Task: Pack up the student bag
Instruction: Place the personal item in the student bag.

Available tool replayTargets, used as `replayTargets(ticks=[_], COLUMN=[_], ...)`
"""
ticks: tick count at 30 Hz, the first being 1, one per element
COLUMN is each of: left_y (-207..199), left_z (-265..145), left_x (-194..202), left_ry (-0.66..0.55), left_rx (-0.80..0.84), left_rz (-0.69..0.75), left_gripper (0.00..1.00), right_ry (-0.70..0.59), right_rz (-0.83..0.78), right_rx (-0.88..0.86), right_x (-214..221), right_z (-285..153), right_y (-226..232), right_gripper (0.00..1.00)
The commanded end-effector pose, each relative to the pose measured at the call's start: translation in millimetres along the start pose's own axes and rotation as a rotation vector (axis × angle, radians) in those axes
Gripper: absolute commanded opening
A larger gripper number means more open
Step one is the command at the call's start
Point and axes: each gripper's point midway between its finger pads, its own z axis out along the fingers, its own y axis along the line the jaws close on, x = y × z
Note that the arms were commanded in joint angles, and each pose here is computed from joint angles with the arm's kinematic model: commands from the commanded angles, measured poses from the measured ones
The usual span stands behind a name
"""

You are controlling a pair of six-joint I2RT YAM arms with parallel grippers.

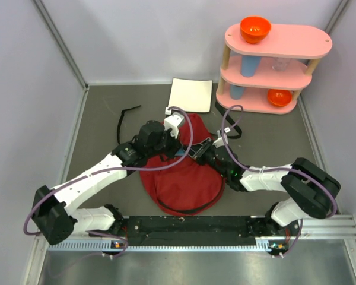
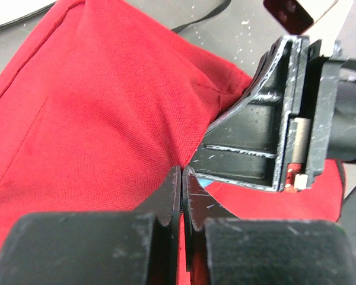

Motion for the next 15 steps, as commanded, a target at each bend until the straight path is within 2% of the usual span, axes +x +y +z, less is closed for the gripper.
replayTargets(ticks=[1,4,5,7,15], left_y=[-30,-31,-27,-23,-8], left_z=[-6,-4,-4,-4,-7], left_x=[-62,-69,-71,-72,-66], left_ry=[-0.147,-0.160,-0.166,-0.167,-0.164], left_rx=[0.123,0.119,0.100,0.074,-0.003], left_rz=[-0.084,-0.099,-0.104,-0.109,-0.119], left_gripper=[0.00,0.00,0.00,0.00,0.00], right_ry=[-0.201,-0.151,-0.152,-0.094,-0.071], right_rz=[-0.036,-0.072,-0.066,-0.086,-0.130], right_rx=[-0.066,-0.049,-0.109,-0.107,-0.074], right_x=[-52,-40,-40,-24,1], right_z=[12,28,31,41,66], right_y=[33,32,45,37,22], right_gripper=[0.00,0.00,0.00,0.00,0.00])
